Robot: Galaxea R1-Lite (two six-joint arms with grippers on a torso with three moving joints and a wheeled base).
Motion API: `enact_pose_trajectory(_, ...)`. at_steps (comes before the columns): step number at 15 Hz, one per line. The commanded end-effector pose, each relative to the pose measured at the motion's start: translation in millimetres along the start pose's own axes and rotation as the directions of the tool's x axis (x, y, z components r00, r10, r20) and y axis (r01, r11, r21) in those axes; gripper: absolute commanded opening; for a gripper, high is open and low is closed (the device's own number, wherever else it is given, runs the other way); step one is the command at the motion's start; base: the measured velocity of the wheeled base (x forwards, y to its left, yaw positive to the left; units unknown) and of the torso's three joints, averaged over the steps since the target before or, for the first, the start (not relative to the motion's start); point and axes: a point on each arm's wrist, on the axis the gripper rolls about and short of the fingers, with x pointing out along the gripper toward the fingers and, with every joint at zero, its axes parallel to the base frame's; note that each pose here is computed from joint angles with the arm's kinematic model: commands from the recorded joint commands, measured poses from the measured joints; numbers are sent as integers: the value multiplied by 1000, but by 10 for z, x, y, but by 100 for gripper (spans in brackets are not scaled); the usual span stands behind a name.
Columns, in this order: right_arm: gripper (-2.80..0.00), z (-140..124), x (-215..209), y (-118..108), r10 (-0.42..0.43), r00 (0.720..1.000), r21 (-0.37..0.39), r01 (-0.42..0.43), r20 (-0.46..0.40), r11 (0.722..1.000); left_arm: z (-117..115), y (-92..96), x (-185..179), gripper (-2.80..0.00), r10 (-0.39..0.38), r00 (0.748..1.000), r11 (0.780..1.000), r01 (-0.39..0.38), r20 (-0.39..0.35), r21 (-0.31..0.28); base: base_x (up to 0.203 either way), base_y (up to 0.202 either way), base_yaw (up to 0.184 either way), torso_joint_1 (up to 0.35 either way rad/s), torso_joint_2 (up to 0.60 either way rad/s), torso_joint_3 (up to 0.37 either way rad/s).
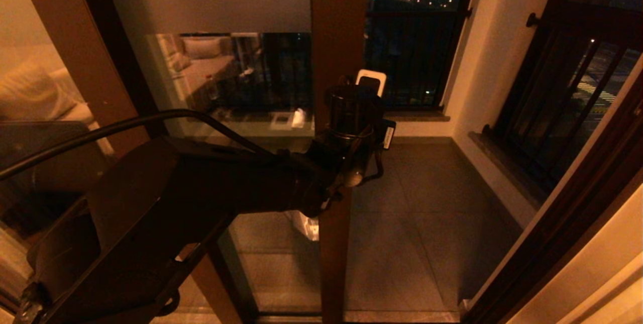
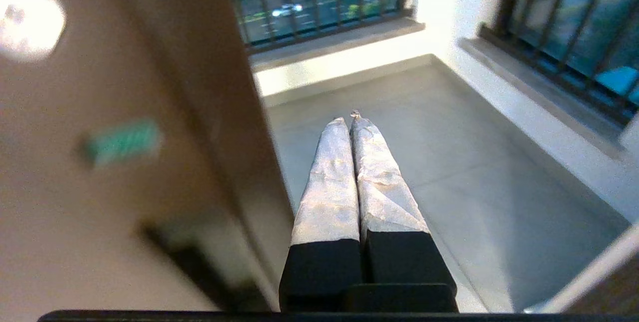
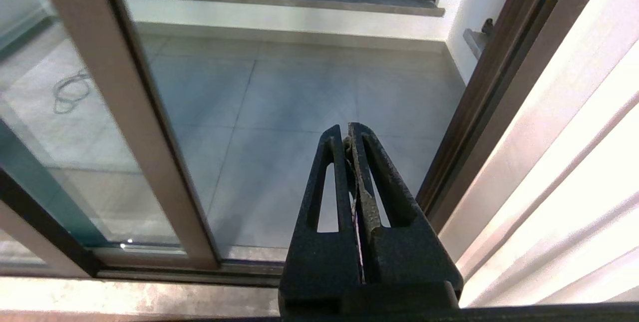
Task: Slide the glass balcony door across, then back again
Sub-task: Open the slid door
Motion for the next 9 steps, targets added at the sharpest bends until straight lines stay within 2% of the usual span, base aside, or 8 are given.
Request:
enact_pose_trajectory(1, -280, -8, 2, 1, 2, 1000, -1, -2, -3, 1000, 46, 50, -6, -280, 3, 1000, 1000, -3, 8, -4, 0, 0, 0, 0, 0, 0)
enact_pose_trajectory(5, -280, -9, 2, 1, 1, 1000, -1, -1, -3, 1000, 20, 171, -13, -280, 36, 999, 999, -36, -14, 5, 0, 0, 0, 0, 0, 0)
enact_pose_trajectory(9, -280, -9, 2, 1, 2, 1000, -1, -2, -3, 1000, 97, 408, -81, -280, 74, 997, 997, -74, -26, 10, 0, 0, 0, 0, 0, 0)
